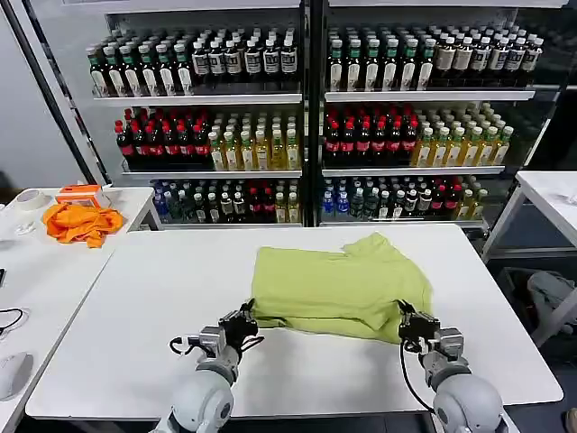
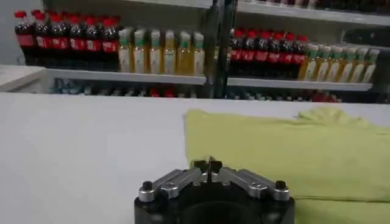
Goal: Fold and organize the clothes.
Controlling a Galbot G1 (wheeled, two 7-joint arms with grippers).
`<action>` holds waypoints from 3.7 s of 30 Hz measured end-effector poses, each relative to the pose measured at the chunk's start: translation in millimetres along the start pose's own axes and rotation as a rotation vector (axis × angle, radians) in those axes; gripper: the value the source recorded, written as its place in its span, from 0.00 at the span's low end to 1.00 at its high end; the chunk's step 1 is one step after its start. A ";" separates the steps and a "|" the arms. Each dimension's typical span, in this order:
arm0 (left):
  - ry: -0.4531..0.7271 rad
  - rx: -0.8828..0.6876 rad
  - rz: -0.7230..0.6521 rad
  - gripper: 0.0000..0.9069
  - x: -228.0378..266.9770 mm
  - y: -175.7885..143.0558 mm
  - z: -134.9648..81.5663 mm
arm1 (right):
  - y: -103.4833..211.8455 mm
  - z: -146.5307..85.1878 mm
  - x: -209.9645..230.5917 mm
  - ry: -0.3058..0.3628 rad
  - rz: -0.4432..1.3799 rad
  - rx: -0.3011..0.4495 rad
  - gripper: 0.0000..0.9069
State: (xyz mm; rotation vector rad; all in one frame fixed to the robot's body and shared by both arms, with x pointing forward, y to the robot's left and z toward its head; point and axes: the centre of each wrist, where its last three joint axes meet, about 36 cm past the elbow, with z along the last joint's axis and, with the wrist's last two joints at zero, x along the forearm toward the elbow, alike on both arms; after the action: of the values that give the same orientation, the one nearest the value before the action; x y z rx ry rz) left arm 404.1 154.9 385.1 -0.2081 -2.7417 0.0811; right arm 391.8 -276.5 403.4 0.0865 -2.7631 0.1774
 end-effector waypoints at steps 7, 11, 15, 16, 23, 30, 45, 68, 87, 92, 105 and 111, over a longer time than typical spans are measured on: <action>-0.010 -0.004 0.013 1.00 -6.1 -6.5 0.9 | 3.4 5.0 -8.2 -0.003 0.003 0.022 0.09; -0.011 -0.006 0.009 1.00 -8.5 -7.2 2.8 | 3.3 6.6 -9.3 -0.007 0.005 0.036 1.00; -0.011 -0.011 0.001 1.00 -7.5 -6.1 4.3 | 1.2 8.0 -5.1 -0.011 0.012 0.037 1.00; -0.011 -0.012 -0.002 1.00 -6.7 -5.4 5.0 | 0.5 7.7 -3.0 -0.013 0.014 0.034 1.00; -0.019 0.005 -0.019 1.00 6.4 -2.3 5.1 | -11.1 6.4 21.0 -0.018 0.054 0.013 1.00; 0.004 0.029 -0.028 1.00 21.5 -3.3 15.7 | -22.9 16.2 48.9 0.019 0.091 -0.023 1.00; 0.049 0.021 -0.038 0.14 24.1 -11.0 25.4 | -27.4 38.5 69.1 0.119 0.114 -0.111 1.00; 0.081 0.053 -0.038 0.02 13.6 -5.7 30.0 | -23.2 51.9 64.7 0.153 0.090 -0.164 0.00; 0.101 0.087 -0.026 0.02 52.2 -1.2 32.4 | -20.8 40.5 96.7 0.167 0.052 -0.120 0.00; 0.102 0.090 -0.035 0.02 80.4 1.8 34.3 | -18.0 34.5 106.1 0.169 0.023 -0.093 0.00; 0.111 0.093 -0.095 0.02 148.1 21.5 32.5 | 0.4 27.8 128.5 0.200 -0.049 -0.051 0.00; 0.142 0.070 -0.118 0.09 168.6 30.9 34.1 | 9.0 26.9 138.3 0.212 -0.084 -0.029 0.62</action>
State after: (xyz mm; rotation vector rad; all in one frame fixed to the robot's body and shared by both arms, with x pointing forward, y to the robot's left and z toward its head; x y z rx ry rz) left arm 241.1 210.8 414.3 -0.0306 -2.5983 0.1243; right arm 252.9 -276.3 428.1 0.1659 -2.5444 0.1167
